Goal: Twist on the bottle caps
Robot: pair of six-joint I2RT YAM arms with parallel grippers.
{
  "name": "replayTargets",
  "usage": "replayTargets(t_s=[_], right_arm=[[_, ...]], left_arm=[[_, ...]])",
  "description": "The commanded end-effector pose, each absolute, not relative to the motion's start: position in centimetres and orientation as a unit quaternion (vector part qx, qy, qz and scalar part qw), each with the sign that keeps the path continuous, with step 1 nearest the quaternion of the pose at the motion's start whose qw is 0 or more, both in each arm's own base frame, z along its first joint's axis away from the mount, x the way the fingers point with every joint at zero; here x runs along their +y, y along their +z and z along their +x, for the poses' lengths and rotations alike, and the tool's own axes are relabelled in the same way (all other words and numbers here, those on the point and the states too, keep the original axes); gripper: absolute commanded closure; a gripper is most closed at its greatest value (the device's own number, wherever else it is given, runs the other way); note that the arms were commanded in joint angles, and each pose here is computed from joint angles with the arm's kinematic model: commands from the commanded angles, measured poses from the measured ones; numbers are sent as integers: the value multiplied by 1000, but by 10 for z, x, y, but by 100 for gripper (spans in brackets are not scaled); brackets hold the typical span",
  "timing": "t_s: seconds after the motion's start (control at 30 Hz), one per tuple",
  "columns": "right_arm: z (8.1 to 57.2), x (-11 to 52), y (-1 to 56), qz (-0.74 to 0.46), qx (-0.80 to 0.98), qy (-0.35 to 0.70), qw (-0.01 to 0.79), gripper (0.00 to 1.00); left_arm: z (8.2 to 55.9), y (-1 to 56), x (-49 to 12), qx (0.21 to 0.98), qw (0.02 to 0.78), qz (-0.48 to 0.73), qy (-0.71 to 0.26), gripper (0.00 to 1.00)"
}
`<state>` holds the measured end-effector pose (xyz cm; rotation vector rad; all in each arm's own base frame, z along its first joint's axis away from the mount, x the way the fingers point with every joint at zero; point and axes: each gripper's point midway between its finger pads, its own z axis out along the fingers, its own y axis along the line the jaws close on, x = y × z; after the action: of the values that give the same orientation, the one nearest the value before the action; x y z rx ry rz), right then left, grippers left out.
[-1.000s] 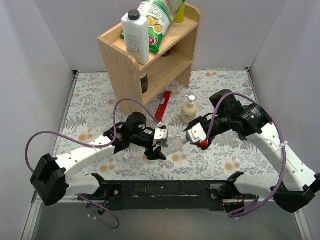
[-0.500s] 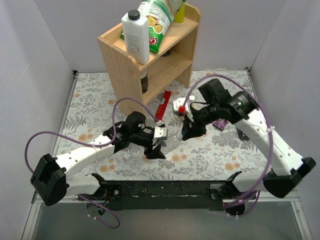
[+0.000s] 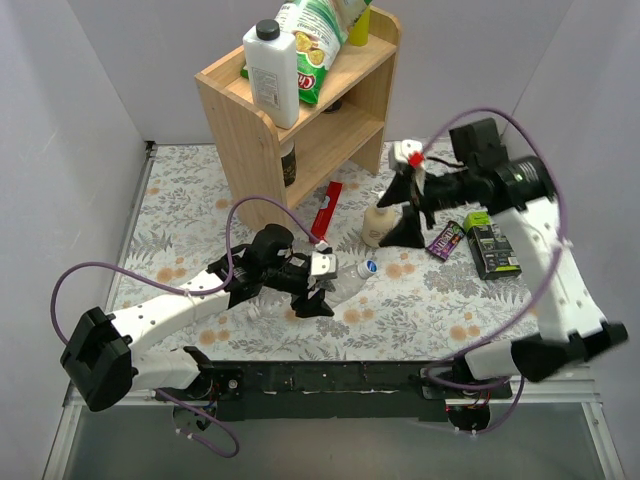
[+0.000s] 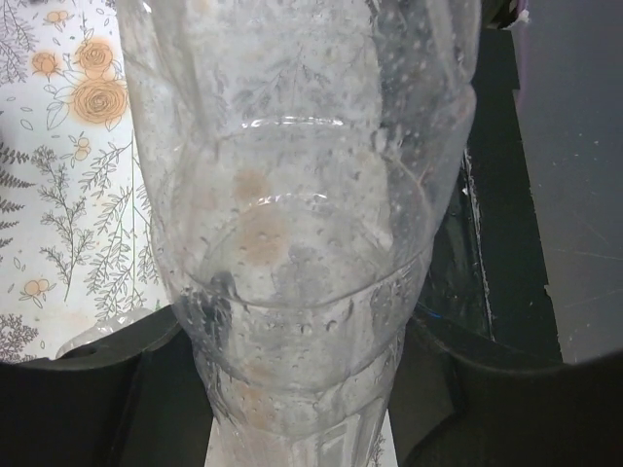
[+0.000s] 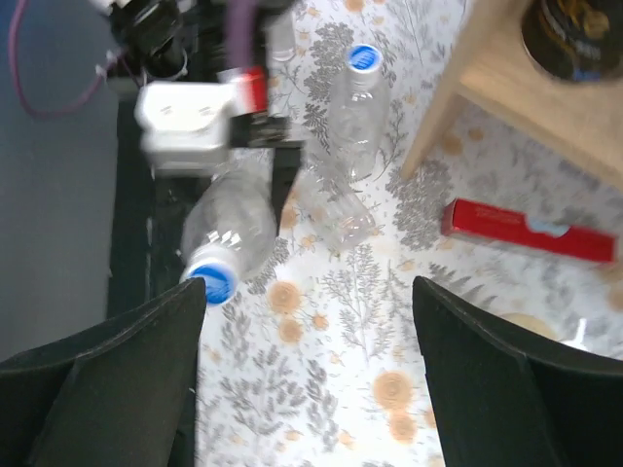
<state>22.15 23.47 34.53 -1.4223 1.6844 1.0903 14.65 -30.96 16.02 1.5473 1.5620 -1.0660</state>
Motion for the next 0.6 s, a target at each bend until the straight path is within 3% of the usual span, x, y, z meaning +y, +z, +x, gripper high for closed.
replayTargets(t_s=[0.0, 0.23, 0.57], right_arm=[[164, 223, 354, -682, 486, 354, 416, 10], [134, 237, 327, -730, 433, 337, 407, 20], [134, 250, 312, -725, 449, 371, 368, 41]], left_arm=[[137, 183, -314, 552, 365, 613, -432, 100], [136, 187, -317, 538, 365, 621, -437, 100], [137, 191, -317, 534, 370, 623, -436, 100]])
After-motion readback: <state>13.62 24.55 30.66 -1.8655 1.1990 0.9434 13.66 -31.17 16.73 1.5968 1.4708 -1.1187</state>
